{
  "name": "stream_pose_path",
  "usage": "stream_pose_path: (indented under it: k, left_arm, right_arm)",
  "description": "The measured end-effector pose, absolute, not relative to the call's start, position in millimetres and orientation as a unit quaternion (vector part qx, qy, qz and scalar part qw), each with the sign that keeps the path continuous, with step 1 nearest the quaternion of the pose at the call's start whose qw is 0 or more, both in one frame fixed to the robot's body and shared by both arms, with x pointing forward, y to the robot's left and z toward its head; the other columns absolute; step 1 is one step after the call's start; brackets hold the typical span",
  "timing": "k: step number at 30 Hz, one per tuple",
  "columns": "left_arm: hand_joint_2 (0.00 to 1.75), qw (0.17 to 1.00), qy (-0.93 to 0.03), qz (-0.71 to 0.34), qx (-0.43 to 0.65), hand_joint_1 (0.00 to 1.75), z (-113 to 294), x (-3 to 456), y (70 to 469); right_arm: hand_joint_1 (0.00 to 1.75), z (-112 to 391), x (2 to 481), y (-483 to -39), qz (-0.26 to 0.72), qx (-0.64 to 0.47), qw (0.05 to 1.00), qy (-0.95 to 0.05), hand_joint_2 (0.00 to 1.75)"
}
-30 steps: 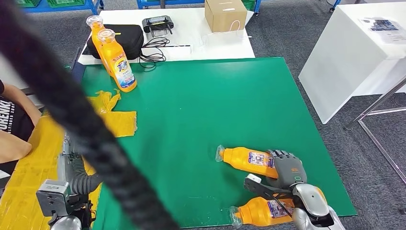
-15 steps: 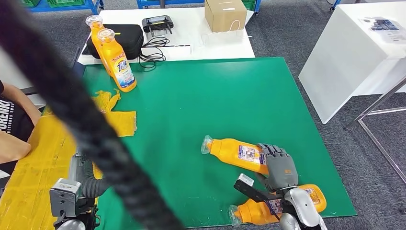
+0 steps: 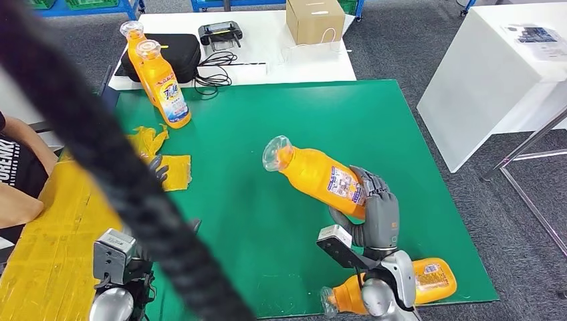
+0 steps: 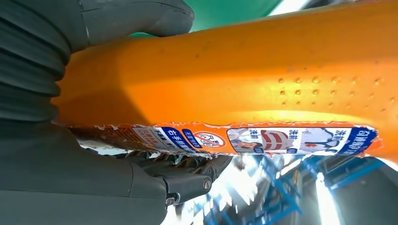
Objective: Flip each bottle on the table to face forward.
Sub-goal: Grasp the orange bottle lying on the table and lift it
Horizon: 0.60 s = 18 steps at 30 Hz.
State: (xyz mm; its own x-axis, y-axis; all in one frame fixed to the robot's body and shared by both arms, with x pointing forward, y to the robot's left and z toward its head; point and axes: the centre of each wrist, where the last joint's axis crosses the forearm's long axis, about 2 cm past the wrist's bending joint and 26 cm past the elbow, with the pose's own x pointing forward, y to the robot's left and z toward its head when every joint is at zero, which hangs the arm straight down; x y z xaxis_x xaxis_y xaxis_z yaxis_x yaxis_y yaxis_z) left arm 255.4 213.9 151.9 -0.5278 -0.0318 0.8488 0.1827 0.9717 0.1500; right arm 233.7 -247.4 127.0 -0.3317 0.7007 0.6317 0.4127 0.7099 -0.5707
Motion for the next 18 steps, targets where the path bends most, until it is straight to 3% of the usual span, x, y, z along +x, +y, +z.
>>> stream_pose_path:
  k: [8, 18]
  left_arm:
    - [1.75, 0.476, -0.859, -0.122, -0.147, 0.0, 161, 272, 199]
    - [1.75, 0.475, -0.855, -0.133, -0.161, 0.0, 162, 278, 192]
  right_arm:
    - [1.75, 147, 260, -213, 0.135, -0.255, 0.448, -0.846, 1.75]
    - [1.75, 148, 270, -201, 0.139, -0.236, 0.449, -0.85, 1.75]
